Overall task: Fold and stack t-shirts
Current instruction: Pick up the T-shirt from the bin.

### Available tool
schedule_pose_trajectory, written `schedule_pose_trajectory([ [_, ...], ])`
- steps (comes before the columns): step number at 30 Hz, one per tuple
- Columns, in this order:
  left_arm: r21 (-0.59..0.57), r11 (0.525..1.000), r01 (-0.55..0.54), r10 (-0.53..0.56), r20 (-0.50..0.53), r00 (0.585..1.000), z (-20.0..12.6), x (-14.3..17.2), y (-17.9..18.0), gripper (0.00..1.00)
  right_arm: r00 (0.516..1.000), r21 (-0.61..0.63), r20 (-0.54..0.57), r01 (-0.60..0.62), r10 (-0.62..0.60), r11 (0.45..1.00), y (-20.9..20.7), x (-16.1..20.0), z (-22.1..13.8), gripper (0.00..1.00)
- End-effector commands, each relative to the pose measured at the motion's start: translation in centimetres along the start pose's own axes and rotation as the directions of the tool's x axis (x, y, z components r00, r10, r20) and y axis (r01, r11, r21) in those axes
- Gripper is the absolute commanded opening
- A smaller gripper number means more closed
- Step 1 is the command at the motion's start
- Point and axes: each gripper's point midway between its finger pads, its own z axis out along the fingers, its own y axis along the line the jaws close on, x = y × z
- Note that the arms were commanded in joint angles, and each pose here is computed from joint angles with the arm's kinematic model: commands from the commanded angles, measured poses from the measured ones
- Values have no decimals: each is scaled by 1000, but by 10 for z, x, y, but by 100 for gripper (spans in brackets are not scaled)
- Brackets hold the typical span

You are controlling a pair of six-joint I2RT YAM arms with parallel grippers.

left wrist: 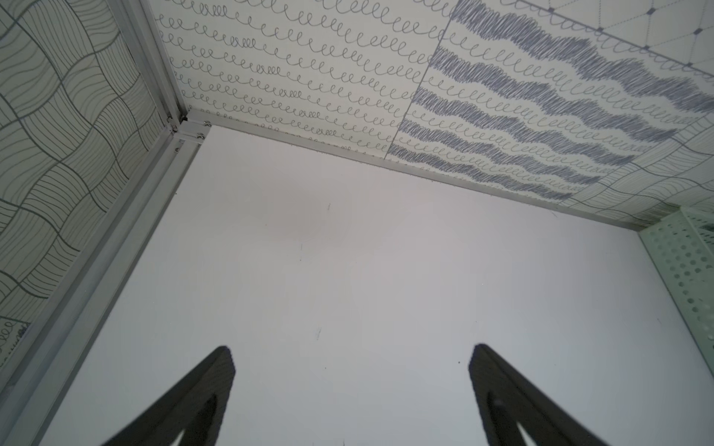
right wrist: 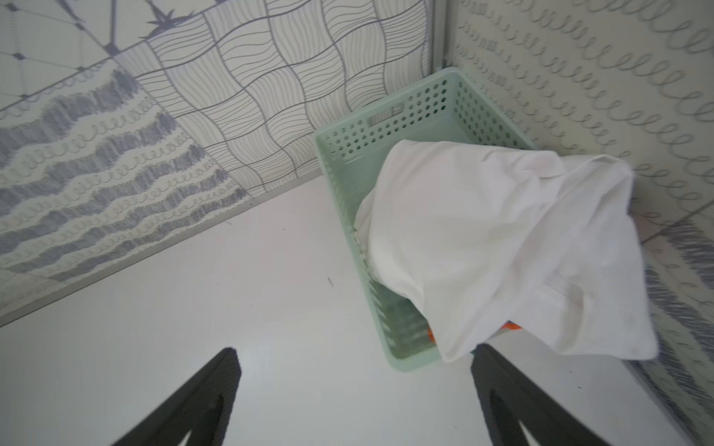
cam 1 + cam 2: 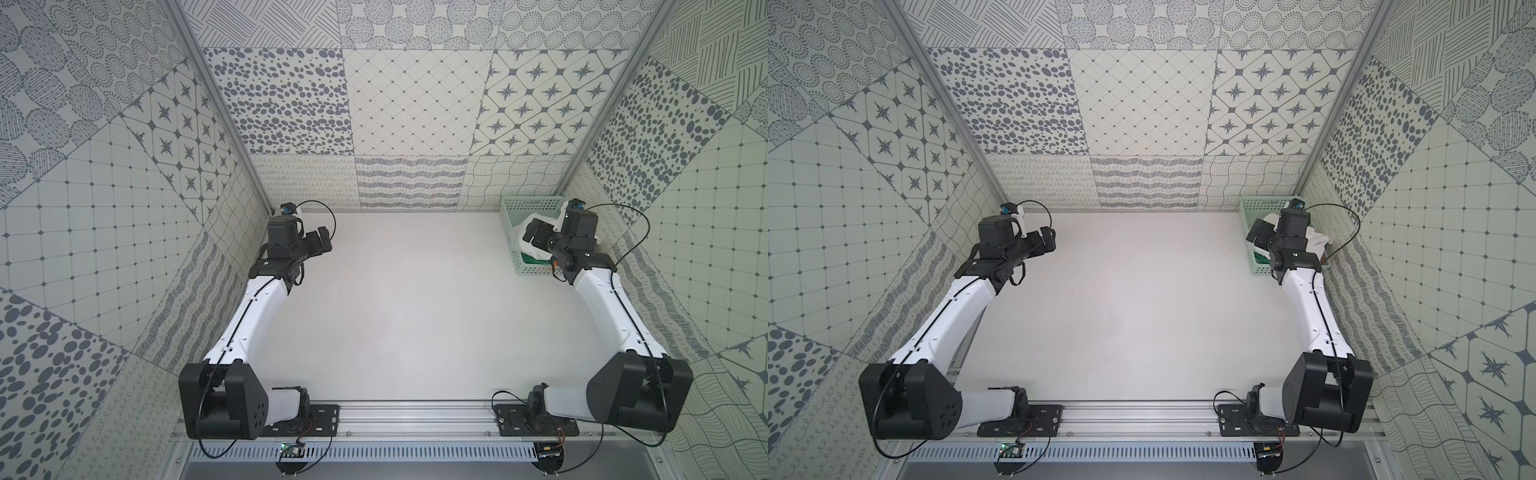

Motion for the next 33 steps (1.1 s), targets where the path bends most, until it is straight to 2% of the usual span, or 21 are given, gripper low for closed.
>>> schedule_pose_trajectory([
  [1,106,989,105,-96,-85,992,-17,12,-18,97,1000,258,-20,26,-22,966,-46,4,10,95],
  [5,128,978,163,-151,-101,983,-26,21,-21,90,998,335,-62,30,-10,942,-58,18,31,92],
  [15,146,962,232,-202,-194,960,-40,50,-25,78,996,316,-83,17,10,949,-46,8,70,88],
  [33,93,970,224,-198,-236,952,-47,69,-15,75,979,346,-204,64,8,936,-55,56,103,83],
])
